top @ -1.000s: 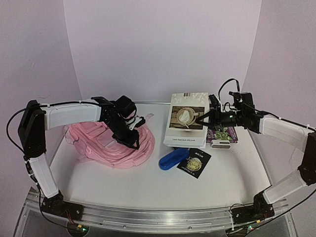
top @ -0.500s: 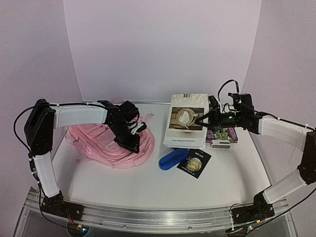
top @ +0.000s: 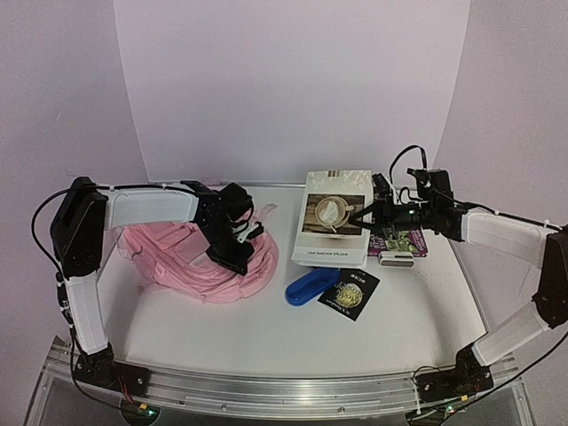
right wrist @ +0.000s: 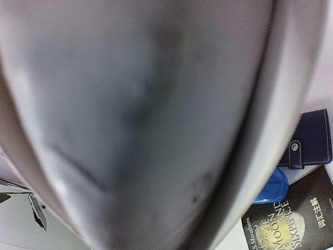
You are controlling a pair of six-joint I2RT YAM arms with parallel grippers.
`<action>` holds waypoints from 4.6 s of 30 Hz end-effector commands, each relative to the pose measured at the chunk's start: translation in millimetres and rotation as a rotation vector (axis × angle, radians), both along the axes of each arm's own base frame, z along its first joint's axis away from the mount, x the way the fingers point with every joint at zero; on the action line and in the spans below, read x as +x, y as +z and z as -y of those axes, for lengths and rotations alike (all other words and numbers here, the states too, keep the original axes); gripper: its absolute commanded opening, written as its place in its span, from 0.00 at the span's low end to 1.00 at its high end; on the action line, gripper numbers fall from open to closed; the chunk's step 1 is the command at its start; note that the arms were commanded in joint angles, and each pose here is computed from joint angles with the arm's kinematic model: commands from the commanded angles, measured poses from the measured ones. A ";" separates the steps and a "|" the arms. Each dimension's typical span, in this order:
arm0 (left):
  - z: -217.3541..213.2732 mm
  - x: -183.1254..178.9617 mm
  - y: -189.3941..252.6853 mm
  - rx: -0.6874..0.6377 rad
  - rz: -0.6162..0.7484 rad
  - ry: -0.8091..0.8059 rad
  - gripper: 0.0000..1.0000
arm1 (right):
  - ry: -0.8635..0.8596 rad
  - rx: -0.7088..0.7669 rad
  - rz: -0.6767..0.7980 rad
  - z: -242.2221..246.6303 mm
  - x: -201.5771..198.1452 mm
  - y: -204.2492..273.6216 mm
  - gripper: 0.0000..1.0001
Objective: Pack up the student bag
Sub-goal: Place the book in the student bag.
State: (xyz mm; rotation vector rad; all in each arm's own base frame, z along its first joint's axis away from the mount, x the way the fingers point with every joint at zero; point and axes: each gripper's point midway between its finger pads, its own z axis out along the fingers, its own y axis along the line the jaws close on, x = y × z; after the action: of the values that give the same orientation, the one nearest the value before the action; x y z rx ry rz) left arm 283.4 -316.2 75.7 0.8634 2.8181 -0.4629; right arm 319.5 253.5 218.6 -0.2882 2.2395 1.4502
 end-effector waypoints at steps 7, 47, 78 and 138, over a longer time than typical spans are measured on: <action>12.6 58.6 178.8 -0.283 0.349 0.178 0.00 | 0.047 0.128 0.047 -46.5 14.2 20.4 0.12; -15.1 72.0 245.4 -0.543 0.392 0.251 0.00 | 0.085 0.291 -0.337 -166.6 26.3 -35.0 0.00; 45.0 13.3 239.9 -0.752 0.225 -0.017 0.00 | -0.077 0.398 -0.422 -329.2 89.9 -86.2 0.09; -20.5 58.4 249.4 -0.655 0.411 0.279 0.00 | -0.182 -0.093 -0.365 -246.0 40.7 -93.9 0.82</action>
State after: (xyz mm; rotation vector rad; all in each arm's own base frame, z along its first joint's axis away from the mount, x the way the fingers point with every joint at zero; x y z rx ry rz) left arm 338.8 -298.5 278.6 0.3474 2.3144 -0.9283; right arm 367.0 505.6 88.8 0.2041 2.5949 1.3513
